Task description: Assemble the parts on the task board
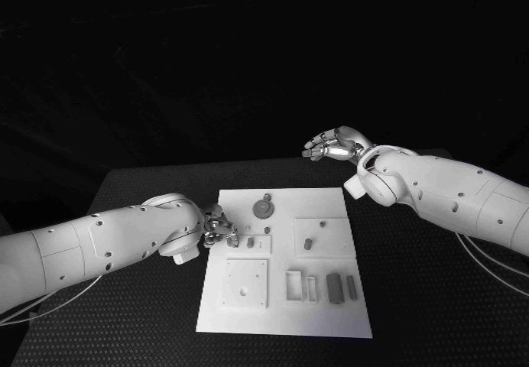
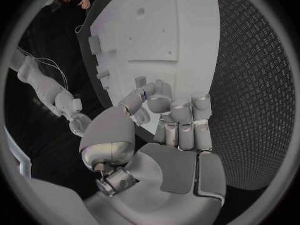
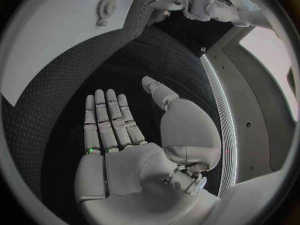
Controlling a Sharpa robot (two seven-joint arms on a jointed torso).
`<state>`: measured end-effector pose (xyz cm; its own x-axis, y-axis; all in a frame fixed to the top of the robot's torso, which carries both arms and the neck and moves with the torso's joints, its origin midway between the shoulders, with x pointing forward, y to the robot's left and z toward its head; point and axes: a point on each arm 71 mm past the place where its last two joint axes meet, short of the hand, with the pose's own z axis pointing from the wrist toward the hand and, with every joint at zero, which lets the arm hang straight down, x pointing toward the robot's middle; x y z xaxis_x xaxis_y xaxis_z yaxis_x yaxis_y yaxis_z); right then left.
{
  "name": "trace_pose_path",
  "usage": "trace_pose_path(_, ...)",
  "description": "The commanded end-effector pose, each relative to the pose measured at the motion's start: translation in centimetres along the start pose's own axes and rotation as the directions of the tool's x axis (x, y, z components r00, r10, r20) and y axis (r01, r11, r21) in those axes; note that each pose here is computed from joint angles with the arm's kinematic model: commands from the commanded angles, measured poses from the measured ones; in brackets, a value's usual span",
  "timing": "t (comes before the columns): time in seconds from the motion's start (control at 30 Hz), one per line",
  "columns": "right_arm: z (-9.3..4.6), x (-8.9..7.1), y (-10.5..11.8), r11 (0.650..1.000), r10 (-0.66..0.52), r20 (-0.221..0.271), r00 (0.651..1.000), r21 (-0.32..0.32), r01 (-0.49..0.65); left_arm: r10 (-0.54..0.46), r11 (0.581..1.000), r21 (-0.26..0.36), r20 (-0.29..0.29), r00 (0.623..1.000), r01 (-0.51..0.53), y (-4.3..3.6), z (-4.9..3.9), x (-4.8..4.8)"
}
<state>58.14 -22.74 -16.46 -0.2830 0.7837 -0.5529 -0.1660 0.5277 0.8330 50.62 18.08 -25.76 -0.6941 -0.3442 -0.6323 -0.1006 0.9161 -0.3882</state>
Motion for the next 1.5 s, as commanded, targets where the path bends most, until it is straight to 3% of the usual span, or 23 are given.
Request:
trace_pose_path(0.03,0.0,0.1,0.1,1.000,0.002,-0.010,1.000,-0.007,-0.002,0.007,1.000,-0.002,-0.071,0.997,-0.007,-0.31,0.05,0.53)
trace_pose_path(0.57,0.0,0.1,0.1,1.000,0.001,-0.008,1.000,-0.006,-0.001,0.031,0.999,-0.013,-0.099,0.995,-0.033,-1.01,0.52,-0.28)
trace_pose_path(1.5,0.1,0.1,0.1,1.000,0.001,-0.008,1.000,-0.006,-0.001,0.052,0.998,-0.037,-0.113,0.992,-0.057,-0.48,0.74,-0.83)
